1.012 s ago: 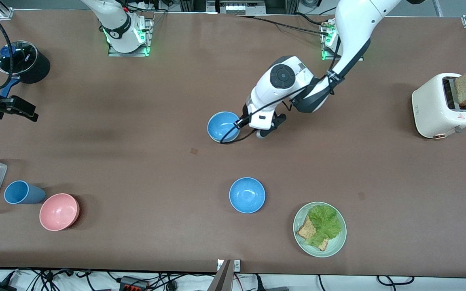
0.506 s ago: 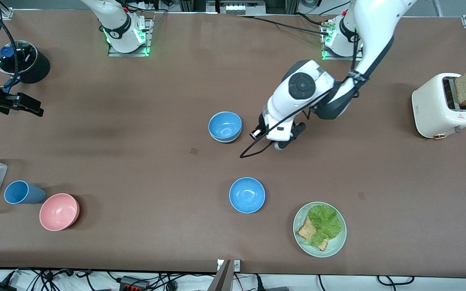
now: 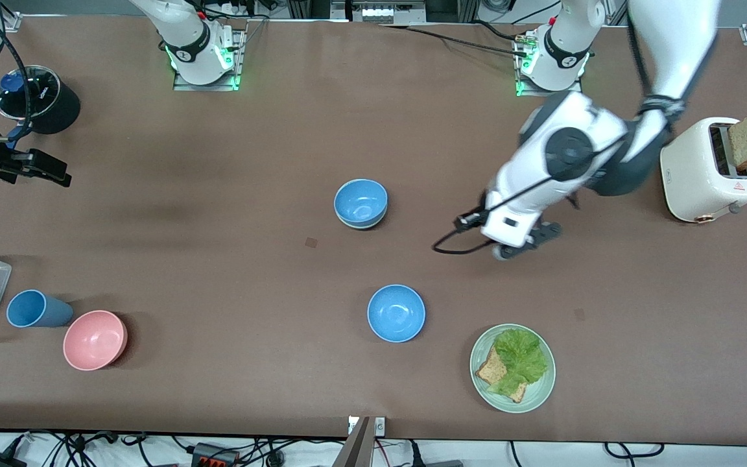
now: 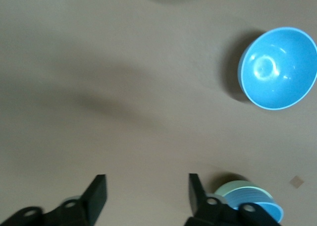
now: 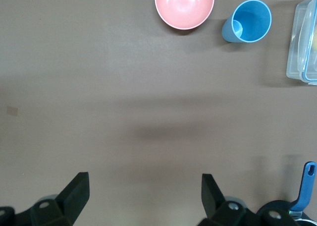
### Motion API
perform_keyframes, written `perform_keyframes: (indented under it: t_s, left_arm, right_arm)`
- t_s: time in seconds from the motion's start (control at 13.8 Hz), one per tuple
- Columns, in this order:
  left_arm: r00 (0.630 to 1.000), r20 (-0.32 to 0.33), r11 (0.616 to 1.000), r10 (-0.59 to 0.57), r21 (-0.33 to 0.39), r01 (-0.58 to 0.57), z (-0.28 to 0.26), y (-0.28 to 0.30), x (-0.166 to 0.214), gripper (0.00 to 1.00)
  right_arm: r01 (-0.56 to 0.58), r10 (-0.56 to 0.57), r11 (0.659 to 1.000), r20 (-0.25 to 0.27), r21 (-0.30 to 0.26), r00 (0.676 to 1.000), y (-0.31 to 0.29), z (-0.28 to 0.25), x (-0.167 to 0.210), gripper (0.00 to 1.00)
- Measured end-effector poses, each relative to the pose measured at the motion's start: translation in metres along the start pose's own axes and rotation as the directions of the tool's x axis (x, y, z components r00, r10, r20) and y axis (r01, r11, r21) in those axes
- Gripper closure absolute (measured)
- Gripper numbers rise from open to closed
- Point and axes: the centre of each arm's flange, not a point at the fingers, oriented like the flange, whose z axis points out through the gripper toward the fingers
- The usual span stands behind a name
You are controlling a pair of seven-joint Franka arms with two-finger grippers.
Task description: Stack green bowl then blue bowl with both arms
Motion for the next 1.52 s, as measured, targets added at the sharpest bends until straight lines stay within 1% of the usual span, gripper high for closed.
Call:
perform_keyframes:
  t_s: [0.07, 0.14, 0.36, 0.51, 0.72, 0.94, 1.01, 1.16, 1.23, 1.37, 1.52]
  left_arm:
    - [1.0, 0.004, 1.0, 0.026, 0.005, -0.026, -0.007, -0.011, 0.011, 0.09]
    - [0.999, 0.01, 0.999, 0.048, 0.01, -0.049, -0.011, -0.021, 0.019, 0.01]
    - [0.989, 0.024, 0.989, 0.144, 0.017, -0.145, -0.021, -0.047, 0.041, 0.0]
    - [0.973, 0.042, 0.973, 0.228, 0.02, -0.229, -0.033, -0.077, 0.062, 0.0]
    - [0.943, 0.058, 0.945, 0.327, 0.014, -0.328, -0.058, -0.131, 0.097, 0.0]
    - [0.924, 0.077, 0.927, 0.373, -0.013, -0.374, -0.08, -0.175, 0.118, 0.0]
    - [0.921, 0.086, 0.924, 0.381, -0.007, -0.382, -0.083, -0.191, 0.123, 0.0]
    - [0.927, 0.085, 0.928, 0.364, 0.056, -0.369, -0.098, -0.209, 0.123, 0.0]
    - [0.935, 0.065, 0.931, 0.349, 0.09, -0.353, -0.114, -0.215, 0.118, 0.0]
    - [0.944, 0.022, 0.938, 0.329, 0.112, -0.329, -0.151, -0.226, 0.103, 0.0]
    - [0.947, 0.0, 0.94, 0.322, 0.116, -0.32, -0.173, -0.232, 0.092, 0.0]
  right_arm:
    - [0.001, -0.001, 1.0, 0.0, 0.0, 1.0, 0.0, 0.0, 0.0, 0.0]
    - [0.001, -0.001, 1.0, -0.001, 0.001, 1.0, 0.0, 0.0, 0.0, 0.0]
    - [0.001, -0.001, 1.0, -0.01, 0.001, 1.0, -0.001, -0.001, 0.001, 0.0]
    - [0.001, -0.001, 1.0, -0.032, 0.001, 0.999, -0.001, -0.003, 0.003, 0.0]
    - [0.005, -0.005, 1.0, -0.05, 0.001, 0.999, -0.001, -0.005, 0.005, 0.0]
    - [0.031, -0.031, 1.0, -0.066, -0.001, 0.997, 0.0, -0.006, 0.007, 0.0]
    - [0.035, -0.035, 0.999, -0.067, -0.002, 0.997, 0.0, -0.006, 0.007, 0.0]
    - [0.037, -0.037, 0.999, -0.064, -0.002, 0.997, 0.0, -0.004, 0.007, 0.0]
    - [0.037, -0.037, 0.999, -0.061, -0.002, 0.997, 0.0, -0.003, 0.007, 0.0]
    - [0.035, -0.035, 0.999, -0.061, -0.002, 0.998, 0.001, -0.002, 0.007, 0.0]
    - [0.034, -0.035, 0.999, -0.068, -0.002, 0.997, 0.002, -0.002, 0.007, 0.0]
